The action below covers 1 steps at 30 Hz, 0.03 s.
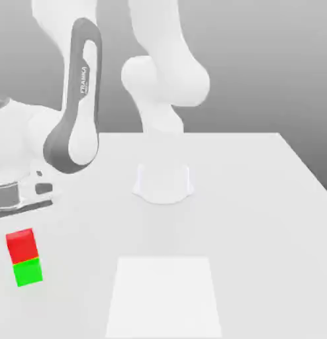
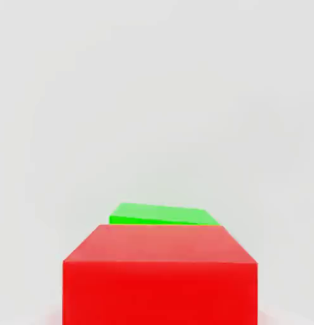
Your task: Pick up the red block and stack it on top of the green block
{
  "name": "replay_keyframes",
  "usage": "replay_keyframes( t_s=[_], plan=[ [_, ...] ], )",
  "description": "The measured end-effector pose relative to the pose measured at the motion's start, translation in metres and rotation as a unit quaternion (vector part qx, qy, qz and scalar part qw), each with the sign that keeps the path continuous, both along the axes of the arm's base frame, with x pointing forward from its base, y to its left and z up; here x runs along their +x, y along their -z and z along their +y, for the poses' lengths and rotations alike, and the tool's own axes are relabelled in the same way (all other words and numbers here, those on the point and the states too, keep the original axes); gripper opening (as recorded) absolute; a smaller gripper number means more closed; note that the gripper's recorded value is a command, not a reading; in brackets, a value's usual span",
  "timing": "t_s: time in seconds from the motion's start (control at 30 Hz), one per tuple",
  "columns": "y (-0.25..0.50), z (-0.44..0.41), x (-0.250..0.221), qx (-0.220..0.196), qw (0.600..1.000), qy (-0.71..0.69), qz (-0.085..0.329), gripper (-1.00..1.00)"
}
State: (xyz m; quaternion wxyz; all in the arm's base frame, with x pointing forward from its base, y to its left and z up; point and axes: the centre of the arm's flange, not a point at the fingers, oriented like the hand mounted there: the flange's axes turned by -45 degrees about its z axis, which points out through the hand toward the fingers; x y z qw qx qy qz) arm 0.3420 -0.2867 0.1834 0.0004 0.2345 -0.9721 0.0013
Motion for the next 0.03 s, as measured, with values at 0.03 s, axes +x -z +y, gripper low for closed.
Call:
replay_keyframes(
  t_s=[0.03],
  plan=[
    [0.0, 0.0, 0.0, 0.0, 1.0, 0.0, 0.0, 1.0]
  ],
)
